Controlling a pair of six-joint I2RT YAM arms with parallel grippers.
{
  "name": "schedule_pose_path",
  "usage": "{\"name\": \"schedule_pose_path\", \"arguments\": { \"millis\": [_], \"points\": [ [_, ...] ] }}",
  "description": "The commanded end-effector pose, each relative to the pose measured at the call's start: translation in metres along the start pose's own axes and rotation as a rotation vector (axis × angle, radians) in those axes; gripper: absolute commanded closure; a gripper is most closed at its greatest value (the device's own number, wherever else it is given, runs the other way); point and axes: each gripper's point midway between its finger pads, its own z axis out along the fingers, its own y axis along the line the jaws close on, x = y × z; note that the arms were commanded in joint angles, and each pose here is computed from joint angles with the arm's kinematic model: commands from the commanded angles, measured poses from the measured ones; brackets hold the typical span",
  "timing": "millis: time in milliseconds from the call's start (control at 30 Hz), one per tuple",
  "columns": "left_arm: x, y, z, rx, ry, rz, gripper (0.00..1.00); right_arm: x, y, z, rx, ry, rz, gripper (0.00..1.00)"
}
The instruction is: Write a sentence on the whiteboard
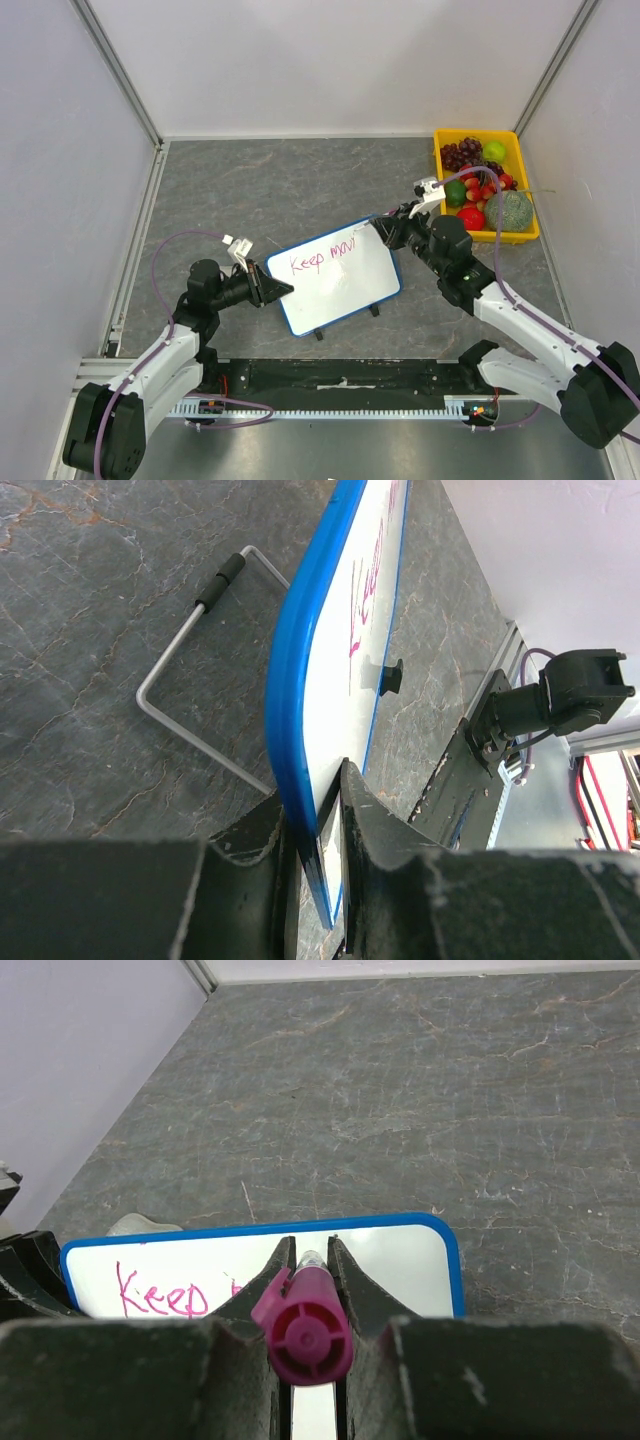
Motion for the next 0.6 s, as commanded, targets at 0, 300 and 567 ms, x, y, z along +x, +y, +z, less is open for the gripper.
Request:
{"name": "schedule_pose_path", "arguments": {
  "millis": [0,300,567],
  "points": [
    [-0.007,0.012,0.001,-0.046,-0.041,0.084,0.98,0.003,-0.006,-0.003,0.015,-0.001,-0.009,1.00],
    [-0.008,0.011,0.001,-0.044,-0.044,0.088,0.98,0.025,-0.015,0.002,0.027,0.034,-0.006,1.00],
    [-0.008,0.011,0.000,-0.042,-0.042,0.090,0.98,0.033,-0.019,-0.003,0.038,0.053,-0.007,1.00]
  ]
}}
